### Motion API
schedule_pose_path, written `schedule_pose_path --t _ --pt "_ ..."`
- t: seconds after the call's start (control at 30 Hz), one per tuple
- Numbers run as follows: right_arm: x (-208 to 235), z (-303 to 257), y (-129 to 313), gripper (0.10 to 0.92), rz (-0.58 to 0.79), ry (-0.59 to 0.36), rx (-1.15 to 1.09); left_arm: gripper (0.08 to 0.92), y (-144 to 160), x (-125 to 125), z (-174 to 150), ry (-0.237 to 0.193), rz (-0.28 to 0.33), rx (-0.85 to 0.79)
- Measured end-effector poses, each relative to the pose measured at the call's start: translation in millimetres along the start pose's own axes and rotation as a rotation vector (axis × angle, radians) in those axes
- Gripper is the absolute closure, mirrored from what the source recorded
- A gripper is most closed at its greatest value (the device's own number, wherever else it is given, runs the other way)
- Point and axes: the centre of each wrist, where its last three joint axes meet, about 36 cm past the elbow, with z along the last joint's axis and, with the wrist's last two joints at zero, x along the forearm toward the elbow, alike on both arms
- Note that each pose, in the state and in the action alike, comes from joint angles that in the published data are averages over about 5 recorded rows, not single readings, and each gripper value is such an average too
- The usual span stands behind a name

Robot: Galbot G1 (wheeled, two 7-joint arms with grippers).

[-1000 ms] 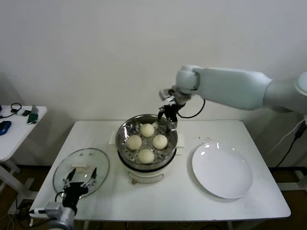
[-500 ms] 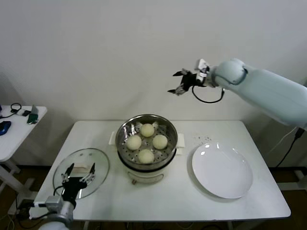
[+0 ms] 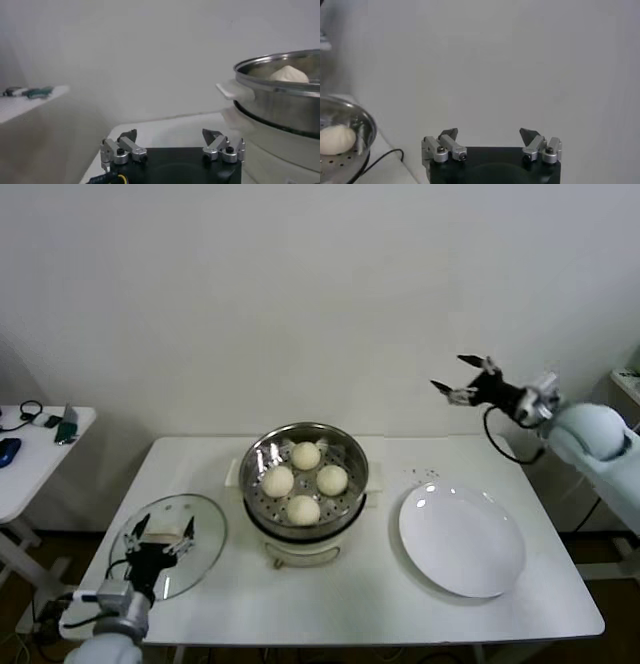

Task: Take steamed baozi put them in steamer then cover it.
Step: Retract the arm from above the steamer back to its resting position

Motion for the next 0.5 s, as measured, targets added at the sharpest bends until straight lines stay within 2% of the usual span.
schedule_pose_path --t 0.27,0.5 --pt "69.6 75.9 31.9 0.200 0.120 -0.058 -0.127 0.177 10.8 0.6 -2.4 -0.026 -0.049 -0.130" --pt "132.8 145.5 96.4 0.200 0.204 -0.018 -0.255 0.177 18.9 3.1 2.3 -0.050 -0.087 -0.302"
